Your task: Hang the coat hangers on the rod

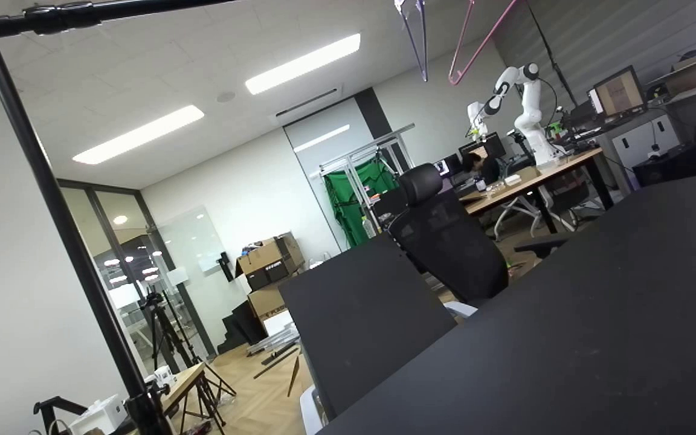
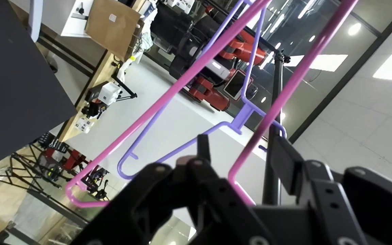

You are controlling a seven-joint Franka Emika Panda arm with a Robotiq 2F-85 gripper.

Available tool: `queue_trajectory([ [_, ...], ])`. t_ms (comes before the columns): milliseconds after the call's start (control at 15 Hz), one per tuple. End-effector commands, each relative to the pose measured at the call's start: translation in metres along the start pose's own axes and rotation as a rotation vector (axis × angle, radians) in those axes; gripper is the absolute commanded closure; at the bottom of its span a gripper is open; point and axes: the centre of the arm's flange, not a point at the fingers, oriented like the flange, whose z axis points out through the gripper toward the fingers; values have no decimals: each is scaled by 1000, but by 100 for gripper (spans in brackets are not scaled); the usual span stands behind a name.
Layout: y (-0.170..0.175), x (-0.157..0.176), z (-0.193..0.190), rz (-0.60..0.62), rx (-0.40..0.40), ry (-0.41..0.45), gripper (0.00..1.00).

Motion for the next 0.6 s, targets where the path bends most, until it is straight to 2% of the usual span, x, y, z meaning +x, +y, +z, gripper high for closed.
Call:
queue_trajectory([
  [0, -40, 3, -40, -46, -98, 7, 19],
  [133, -59, -9, -62, -70, -129, 17, 5],
  [200, -36, 0, -45, -55, -79, 30, 1],
  [267, -43, -2, -54, -61, -89, 35, 16],
  [400, -40, -3, -56, -57, -88, 37, 3],
  [533, -32, -3, -47, -55, -77, 29, 1],
])
